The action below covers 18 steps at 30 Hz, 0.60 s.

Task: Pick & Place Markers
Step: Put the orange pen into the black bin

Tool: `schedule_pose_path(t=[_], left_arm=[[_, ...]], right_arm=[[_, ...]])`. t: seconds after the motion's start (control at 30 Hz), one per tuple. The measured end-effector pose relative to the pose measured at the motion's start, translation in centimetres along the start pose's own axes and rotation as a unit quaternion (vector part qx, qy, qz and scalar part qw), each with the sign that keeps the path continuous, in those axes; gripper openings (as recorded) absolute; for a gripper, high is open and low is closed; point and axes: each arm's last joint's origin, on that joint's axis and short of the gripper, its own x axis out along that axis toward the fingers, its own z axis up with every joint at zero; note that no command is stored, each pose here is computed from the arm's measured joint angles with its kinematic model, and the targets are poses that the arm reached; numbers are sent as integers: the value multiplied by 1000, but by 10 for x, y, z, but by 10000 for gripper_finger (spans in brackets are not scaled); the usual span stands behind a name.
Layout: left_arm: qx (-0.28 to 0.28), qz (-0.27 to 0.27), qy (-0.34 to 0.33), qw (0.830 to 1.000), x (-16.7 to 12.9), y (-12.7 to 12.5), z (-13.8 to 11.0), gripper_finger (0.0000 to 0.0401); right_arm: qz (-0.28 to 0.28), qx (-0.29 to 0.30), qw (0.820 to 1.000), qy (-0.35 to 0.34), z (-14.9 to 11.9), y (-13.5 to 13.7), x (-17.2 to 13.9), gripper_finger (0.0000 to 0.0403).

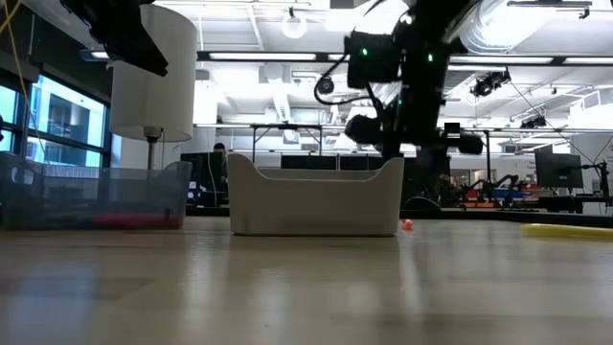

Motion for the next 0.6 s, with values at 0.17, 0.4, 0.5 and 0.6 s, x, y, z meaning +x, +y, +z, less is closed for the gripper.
schedule_pose_path(t=[0.17, 0.4, 0.5, 0.6], left_arm=[[1, -9, 3, 1000, 0, 0, 0, 192], [1, -11, 6, 1000, 0, -1, -1, 192], [0, -12, 6, 1000, 0, -1, -1, 192], [0, -11, 6, 1000, 0, -1, -1, 192]], right_arm=[[13, 54, 998, -5, 2, -9, 21, 140], [-6, 74, 997, 17, 3, -26, 40, 140], [-5, 75, 997, 22, 4, -29, 45, 140], [-1, 70, 997, 23, 4, -28, 45, 140]])
